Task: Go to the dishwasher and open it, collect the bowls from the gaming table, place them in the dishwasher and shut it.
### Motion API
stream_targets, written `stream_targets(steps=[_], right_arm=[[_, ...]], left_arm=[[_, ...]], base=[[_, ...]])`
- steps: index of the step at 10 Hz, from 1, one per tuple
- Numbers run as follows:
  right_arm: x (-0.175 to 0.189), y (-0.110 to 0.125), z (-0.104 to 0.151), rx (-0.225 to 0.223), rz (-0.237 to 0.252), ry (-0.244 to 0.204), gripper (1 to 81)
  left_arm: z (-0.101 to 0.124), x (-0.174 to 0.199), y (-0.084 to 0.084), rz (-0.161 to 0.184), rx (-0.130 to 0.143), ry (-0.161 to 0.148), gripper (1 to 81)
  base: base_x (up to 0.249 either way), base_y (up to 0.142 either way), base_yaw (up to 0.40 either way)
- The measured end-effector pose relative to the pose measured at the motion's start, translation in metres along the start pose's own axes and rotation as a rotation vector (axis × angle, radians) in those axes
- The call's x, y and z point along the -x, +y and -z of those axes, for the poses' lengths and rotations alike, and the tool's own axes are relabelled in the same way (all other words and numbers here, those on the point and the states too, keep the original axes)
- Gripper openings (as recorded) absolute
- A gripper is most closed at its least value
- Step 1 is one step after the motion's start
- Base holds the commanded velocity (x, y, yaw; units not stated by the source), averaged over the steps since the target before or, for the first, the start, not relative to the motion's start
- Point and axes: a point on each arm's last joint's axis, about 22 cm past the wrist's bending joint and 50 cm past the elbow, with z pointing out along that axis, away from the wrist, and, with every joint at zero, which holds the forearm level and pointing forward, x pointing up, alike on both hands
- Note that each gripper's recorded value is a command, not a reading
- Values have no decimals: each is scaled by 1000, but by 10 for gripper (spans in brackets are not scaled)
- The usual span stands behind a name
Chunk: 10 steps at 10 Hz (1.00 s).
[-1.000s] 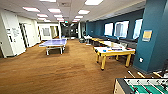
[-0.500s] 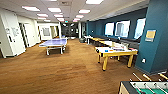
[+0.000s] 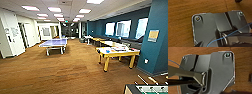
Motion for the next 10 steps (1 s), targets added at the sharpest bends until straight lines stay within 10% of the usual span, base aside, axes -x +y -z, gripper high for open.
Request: stream_targets(steps=[10], right_arm=[[-2, 2, 0, 3, 0, 2, 811]], left_arm=[[-1, 2, 4, 1, 5, -1, 811]], base=[[163, 0, 0]])
